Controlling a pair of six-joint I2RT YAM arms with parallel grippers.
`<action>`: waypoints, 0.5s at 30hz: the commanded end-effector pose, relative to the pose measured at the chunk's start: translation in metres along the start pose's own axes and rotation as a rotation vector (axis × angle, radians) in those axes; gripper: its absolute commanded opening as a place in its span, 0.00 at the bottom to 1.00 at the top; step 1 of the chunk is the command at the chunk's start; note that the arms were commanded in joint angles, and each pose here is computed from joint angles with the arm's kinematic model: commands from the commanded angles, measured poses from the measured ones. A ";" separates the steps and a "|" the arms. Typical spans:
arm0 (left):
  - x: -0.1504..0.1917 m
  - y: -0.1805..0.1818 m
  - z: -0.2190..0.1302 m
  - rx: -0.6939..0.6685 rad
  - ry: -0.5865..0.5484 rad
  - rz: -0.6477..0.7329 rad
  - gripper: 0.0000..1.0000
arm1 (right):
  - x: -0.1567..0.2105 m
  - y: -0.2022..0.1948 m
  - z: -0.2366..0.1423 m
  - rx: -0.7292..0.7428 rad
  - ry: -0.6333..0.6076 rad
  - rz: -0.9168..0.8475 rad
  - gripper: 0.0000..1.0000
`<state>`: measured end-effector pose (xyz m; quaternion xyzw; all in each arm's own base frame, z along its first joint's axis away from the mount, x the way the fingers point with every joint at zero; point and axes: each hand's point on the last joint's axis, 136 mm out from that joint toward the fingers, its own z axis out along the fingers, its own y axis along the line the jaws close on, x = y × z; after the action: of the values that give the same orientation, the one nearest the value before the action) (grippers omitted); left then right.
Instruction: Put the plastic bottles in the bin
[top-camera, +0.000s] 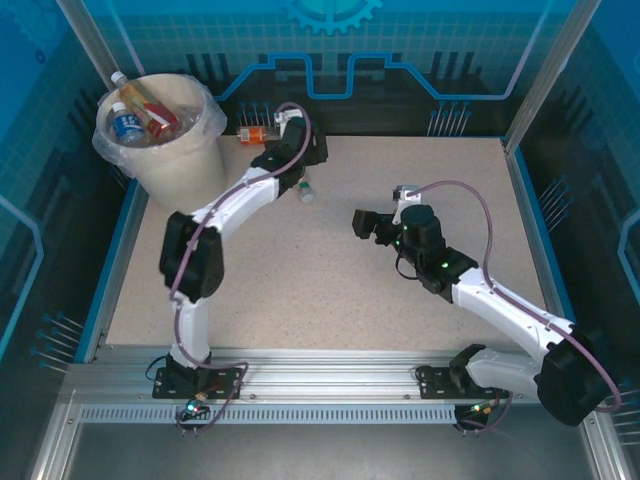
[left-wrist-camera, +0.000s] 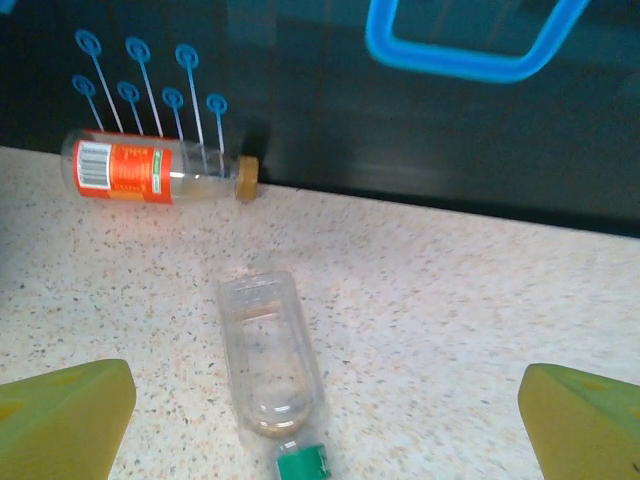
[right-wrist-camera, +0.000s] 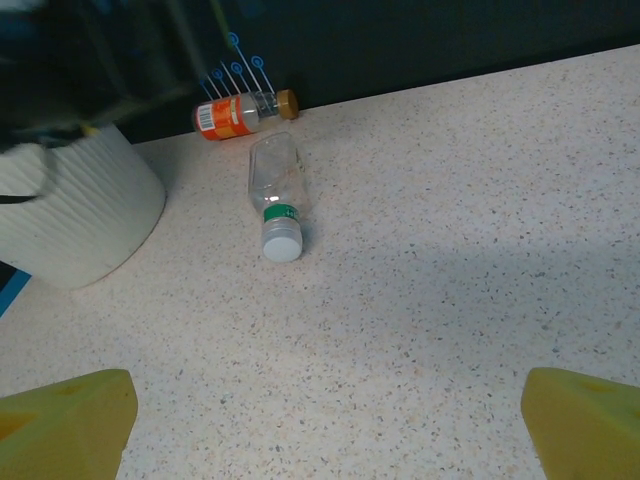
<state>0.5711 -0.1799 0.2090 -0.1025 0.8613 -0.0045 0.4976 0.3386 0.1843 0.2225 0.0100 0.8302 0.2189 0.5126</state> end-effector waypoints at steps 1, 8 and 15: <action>0.011 0.013 0.024 -0.107 0.067 0.046 0.99 | -0.014 0.002 -0.010 -0.005 -0.016 -0.022 1.00; 0.055 0.019 0.081 -0.121 0.244 -0.008 0.99 | -0.016 -0.007 -0.023 0.025 -0.035 -0.023 1.00; 0.087 0.036 0.118 -0.152 0.305 -0.023 0.98 | -0.018 -0.015 -0.033 0.049 -0.063 -0.031 1.00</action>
<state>0.6285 -0.1567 0.0893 -0.1345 0.9141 0.0376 0.3808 0.3237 0.1676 0.2497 0.0113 0.8152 0.2140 0.5380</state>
